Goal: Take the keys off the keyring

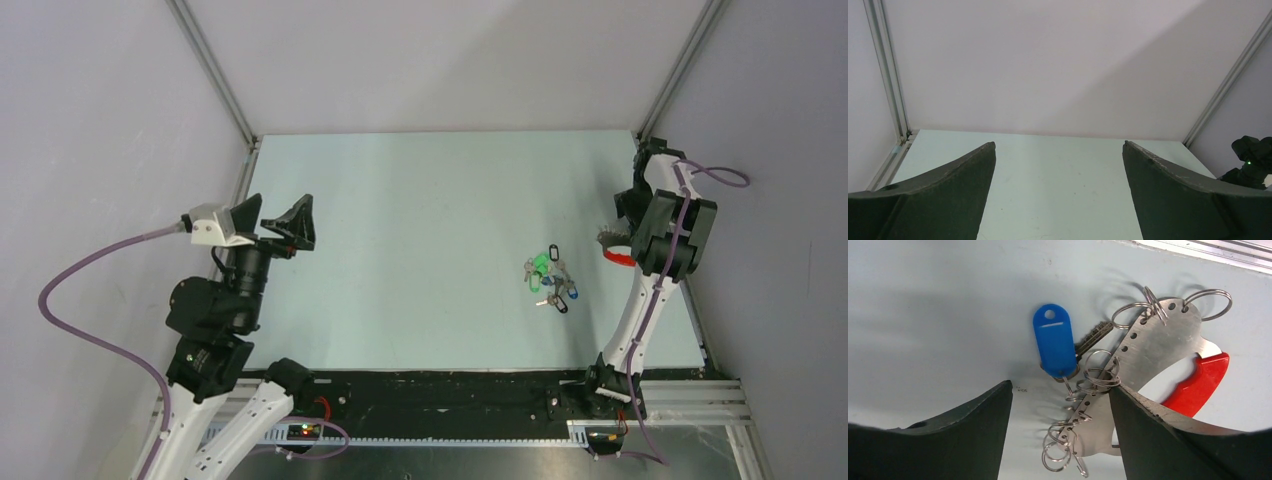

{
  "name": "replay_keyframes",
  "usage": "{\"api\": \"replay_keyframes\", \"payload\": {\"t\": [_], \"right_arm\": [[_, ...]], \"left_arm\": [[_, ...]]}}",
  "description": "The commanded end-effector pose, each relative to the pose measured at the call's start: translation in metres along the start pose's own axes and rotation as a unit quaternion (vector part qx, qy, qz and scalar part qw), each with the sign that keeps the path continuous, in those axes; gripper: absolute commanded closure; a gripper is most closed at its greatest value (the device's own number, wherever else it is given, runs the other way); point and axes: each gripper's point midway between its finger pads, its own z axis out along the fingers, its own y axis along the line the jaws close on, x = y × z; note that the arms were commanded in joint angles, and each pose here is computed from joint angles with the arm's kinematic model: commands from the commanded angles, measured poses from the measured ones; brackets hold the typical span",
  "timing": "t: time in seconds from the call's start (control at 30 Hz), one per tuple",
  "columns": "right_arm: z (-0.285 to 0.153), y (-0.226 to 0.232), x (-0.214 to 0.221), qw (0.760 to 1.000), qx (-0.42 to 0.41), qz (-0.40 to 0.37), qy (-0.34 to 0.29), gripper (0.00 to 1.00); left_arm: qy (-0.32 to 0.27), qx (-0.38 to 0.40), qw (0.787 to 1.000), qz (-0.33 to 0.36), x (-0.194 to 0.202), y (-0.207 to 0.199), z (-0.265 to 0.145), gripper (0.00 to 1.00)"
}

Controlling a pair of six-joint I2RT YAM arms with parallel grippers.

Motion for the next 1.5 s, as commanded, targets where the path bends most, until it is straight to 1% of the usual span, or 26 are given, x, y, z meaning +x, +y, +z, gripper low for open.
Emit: {"api": "replay_keyframes", "payload": {"t": [0.0, 0.13, 0.27, 0.3, 0.33, 0.37, 0.4, 0.47, 0.6, 0.7, 0.77, 0.83, 0.93, 0.97, 1.03, 1.07, 1.1, 1.13, 1.17, 1.2, 1.23, 1.27, 1.3, 1.33, 1.37, 1.47], "right_arm": [[-0.002, -0.013, 0.006, 1.000, 0.015, 0.004, -0.015, 0.25], [0.001, -0.013, 0.018, 1.000, 0.015, 0.011, 0.011, 0.28], [-0.001, -0.030, 0.026, 0.999, 0.039, 0.014, 0.010, 0.38], [-0.001, -0.032, 0.031, 0.999, 0.028, 0.016, 0.015, 0.48], [0.000, -0.030, 0.030, 1.000, 0.017, 0.020, 0.015, 0.52], [0.000, -0.035, 0.036, 0.999, 0.015, 0.021, 0.024, 0.64], [0.000, -0.033, 0.036, 0.999, 0.006, 0.020, 0.027, 0.89], [0.001, -0.035, 0.043, 0.999, 0.004, 0.019, 0.046, 1.00], [-0.014, -0.035, 0.040, 0.999, -0.008, 0.012, 0.034, 1.00], [-0.048, -0.029, 0.030, 0.999, -0.041, 0.005, 0.002, 1.00], [-0.074, -0.021, 0.029, 0.997, -0.081, -0.009, -0.005, 1.00], [-0.104, -0.009, 0.032, 0.988, -0.142, -0.056, -0.019, 1.00], [-0.160, 0.011, 0.036, 0.960, -0.244, -0.117, -0.065, 1.00], [-0.183, 0.018, 0.049, 0.941, -0.285, -0.165, -0.072, 1.00], [-0.219, 0.033, 0.068, 0.902, -0.362, -0.216, -0.093, 1.00], [-0.243, 0.033, 0.090, 0.874, -0.412, -0.245, -0.076, 1.00], [-0.263, 0.041, 0.094, 0.841, -0.458, -0.271, -0.094, 1.00], [-0.289, 0.035, 0.120, 0.796, -0.518, -0.306, -0.068, 1.00], [-0.312, 0.039, 0.131, 0.749, -0.565, -0.335, -0.081, 1.00], [-0.341, 0.027, 0.160, 0.691, -0.617, -0.373, -0.054, 1.00], [-0.365, 0.021, 0.168, 0.642, -0.650, -0.399, -0.071, 1.00], [-0.384, 0.010, 0.195, 0.589, -0.681, -0.432, -0.045, 1.00], [-0.402, 0.001, 0.204, 0.546, -0.703, -0.453, -0.056, 1.00], [-0.419, -0.014, 0.227, 0.494, -0.725, -0.479, -0.035, 1.00], [-0.433, -0.025, 0.235, 0.455, -0.739, -0.495, -0.047, 1.00], [-0.464, -0.065, 0.278, 0.326, -0.770, -0.548, -0.037, 1.00]], "left_arm": [[-0.022, -0.010, 1.000, 0.004, -0.011, 0.005, -0.002, 0.00], [-0.023, -0.008, 1.000, 0.002, -0.012, 0.004, -0.003, 0.00], [-0.026, -0.009, 1.000, 0.002, -0.013, 0.005, -0.005, 0.00], [-0.026, -0.011, 1.000, 0.003, -0.013, 0.006, -0.005, 0.00], [-0.026, -0.010, 1.000, 0.003, -0.013, 0.006, -0.005, 0.00], [-0.027, -0.009, 1.000, 0.002, -0.014, 0.005, -0.005, 0.00], [-0.027, -0.008, 1.000, 0.001, -0.014, 0.005, -0.005, 0.00], [-0.029, -0.007, 1.000, 0.000, -0.015, 0.005, -0.006, 0.00], [-0.028, -0.007, 1.000, 0.000, -0.015, 0.005, -0.006, 0.00], [-0.027, -0.006, 1.000, 0.001, -0.014, 0.005, -0.006, 0.00], [-0.026, -0.008, 1.000, 0.002, -0.013, 0.005, -0.005, 0.00], [-0.024, -0.009, 1.000, 0.004, -0.012, 0.005, -0.005, 0.00], [-0.021, -0.008, 1.000, 0.005, -0.010, 0.005, -0.003, 0.00], [-0.017, -0.007, 1.000, 0.007, -0.008, 0.004, -0.001, 0.00], [-0.013, -0.004, 1.000, 0.008, -0.005, 0.002, 0.001, 0.00], [-0.011, -0.002, 1.000, 0.009, -0.004, 0.001, 0.002, 0.00], [-0.007, 0.003, 1.000, 0.011, -0.002, -0.001, 0.004, 0.00], [-0.005, 0.005, 1.000, 0.011, -0.001, -0.002, 0.005, 0.00], [0.001, 0.011, 1.000, 0.013, 0.002, -0.005, 0.007, 0.00], [0.004, 0.016, 1.000, 0.014, 0.004, -0.006, 0.008, 0.00], [0.011, 0.027, 0.999, 0.017, 0.008, -0.011, 0.011, 0.00], [0.014, 0.033, 0.999, 0.018, 0.010, -0.013, 0.013, 0.00], [0.022, 0.046, 0.998, 0.020, 0.015, -0.019, 0.016, 0.00], [0.030, 0.055, 0.998, 0.022, 0.021, -0.023, 0.020, 0.00], [0.038, 0.076, 0.996, 0.024, 0.026, -0.031, 0.022, 0.00], [0.067, 0.128, 0.989, 0.025, 0.045, -0.052, 0.032, 0.00]]}}
